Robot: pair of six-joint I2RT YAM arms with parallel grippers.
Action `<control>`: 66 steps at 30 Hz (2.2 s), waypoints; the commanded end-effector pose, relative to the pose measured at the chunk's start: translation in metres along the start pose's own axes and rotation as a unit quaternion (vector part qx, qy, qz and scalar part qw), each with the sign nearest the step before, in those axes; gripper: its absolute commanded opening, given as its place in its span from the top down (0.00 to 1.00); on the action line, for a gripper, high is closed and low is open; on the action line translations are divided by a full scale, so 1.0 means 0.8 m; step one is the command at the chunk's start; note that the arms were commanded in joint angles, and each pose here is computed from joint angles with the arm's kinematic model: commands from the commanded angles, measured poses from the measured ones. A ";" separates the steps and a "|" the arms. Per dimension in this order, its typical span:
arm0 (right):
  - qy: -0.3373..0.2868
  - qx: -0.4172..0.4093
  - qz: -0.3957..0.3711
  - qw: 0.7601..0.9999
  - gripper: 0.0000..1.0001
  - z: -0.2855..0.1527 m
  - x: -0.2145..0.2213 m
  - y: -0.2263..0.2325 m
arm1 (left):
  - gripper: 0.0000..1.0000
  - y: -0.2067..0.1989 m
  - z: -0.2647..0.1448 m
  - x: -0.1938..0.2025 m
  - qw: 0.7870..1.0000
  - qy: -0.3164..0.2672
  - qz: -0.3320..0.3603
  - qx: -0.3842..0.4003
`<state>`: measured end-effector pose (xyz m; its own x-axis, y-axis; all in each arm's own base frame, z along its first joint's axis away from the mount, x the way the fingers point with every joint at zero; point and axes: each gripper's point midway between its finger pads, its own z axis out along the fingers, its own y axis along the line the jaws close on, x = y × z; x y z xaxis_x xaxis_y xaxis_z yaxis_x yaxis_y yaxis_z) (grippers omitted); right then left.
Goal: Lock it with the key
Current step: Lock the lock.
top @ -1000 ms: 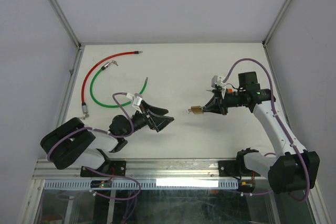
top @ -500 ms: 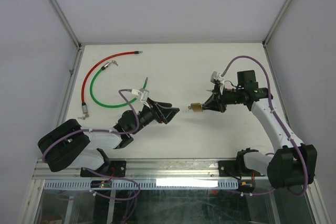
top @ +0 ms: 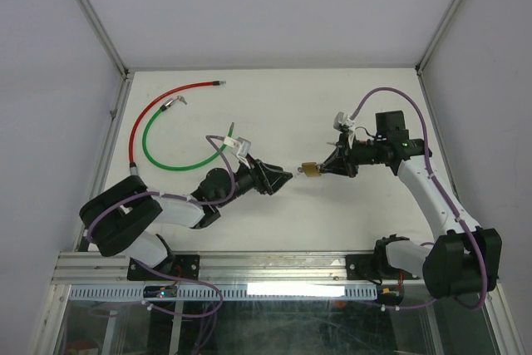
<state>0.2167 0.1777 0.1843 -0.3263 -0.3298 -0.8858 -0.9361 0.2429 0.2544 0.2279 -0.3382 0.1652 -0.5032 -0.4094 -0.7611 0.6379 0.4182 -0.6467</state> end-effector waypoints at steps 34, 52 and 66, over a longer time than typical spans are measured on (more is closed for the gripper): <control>-0.037 -0.025 -0.030 0.999 1.00 -0.003 -0.024 0.012 | 0.69 -0.043 0.045 0.013 0.971 -0.008 0.186 0.150; -0.037 -0.028 -0.032 0.998 1.00 -0.003 -0.024 0.014 | 0.98 -0.044 0.045 0.022 0.956 0.011 0.232 0.177; -0.031 -0.036 -0.047 0.998 1.00 -0.005 -0.022 0.019 | 1.00 -0.013 -0.006 0.013 0.944 -0.002 0.265 0.195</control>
<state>0.2078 0.1821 0.1876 -0.3134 -0.3172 -0.8951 -0.9455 0.1924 0.2628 0.2145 -0.3693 0.1583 -0.1352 -0.2009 -0.9702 0.9516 0.2465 -0.1837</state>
